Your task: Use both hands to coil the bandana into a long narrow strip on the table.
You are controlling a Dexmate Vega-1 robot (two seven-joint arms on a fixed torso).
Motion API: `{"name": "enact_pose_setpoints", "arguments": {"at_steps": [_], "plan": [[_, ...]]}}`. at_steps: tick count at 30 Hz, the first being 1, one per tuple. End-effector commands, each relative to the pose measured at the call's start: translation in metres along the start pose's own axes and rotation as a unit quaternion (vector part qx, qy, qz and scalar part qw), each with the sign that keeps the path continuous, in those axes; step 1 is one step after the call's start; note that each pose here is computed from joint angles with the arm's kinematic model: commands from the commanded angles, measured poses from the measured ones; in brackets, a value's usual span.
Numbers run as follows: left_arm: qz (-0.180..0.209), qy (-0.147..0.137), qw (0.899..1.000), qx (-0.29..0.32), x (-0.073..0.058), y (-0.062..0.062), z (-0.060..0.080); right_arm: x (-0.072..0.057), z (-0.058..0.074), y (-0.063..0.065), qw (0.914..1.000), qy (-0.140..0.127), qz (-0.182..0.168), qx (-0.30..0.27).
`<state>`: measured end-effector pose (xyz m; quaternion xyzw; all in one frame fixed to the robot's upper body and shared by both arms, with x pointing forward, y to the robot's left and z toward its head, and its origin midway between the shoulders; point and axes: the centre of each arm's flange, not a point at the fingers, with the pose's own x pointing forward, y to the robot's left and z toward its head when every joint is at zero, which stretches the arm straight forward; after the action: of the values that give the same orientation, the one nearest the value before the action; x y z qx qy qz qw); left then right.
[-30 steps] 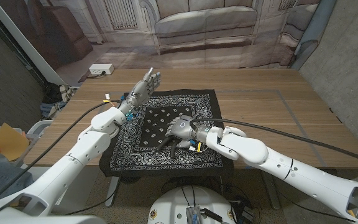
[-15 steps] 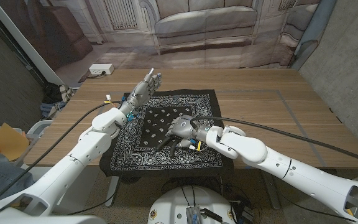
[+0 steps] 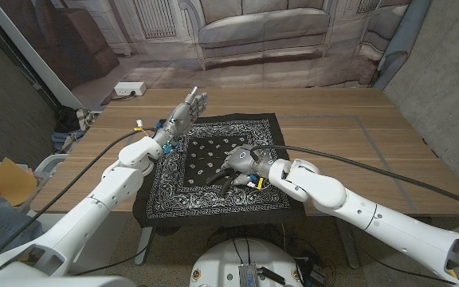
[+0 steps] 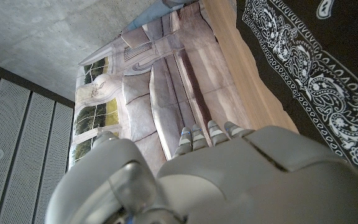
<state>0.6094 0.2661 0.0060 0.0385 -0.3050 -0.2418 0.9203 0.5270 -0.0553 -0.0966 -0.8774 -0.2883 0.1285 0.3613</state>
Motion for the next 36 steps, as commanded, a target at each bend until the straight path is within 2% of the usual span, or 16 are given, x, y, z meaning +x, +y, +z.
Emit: {"name": "enact_pose_setpoints", "arguments": {"at_steps": [1, 24, 30, 36], "plan": [[-0.005, 0.000, 1.000, 0.002, 0.007, 0.003, 0.002, -0.012, -0.020, 0.027, 0.9985, 0.036, 0.041, 0.011], [-0.012, 0.001, 1.000, 0.004, 0.016, 0.003, 0.002, -0.057, -0.056, 0.053, 0.9894, 0.101, 0.104, 0.017], [-0.013, 0.001, 1.000, 0.004, 0.019, 0.002, 0.001, -0.065, -0.065, 0.058, 0.9865, 0.122, 0.107, 0.020], [-0.012, 0.004, 1.000, 0.004, 0.019, -0.001, 0.000, -0.074, -0.066, 0.057, 0.9859, 0.132, 0.099, 0.026]]}}
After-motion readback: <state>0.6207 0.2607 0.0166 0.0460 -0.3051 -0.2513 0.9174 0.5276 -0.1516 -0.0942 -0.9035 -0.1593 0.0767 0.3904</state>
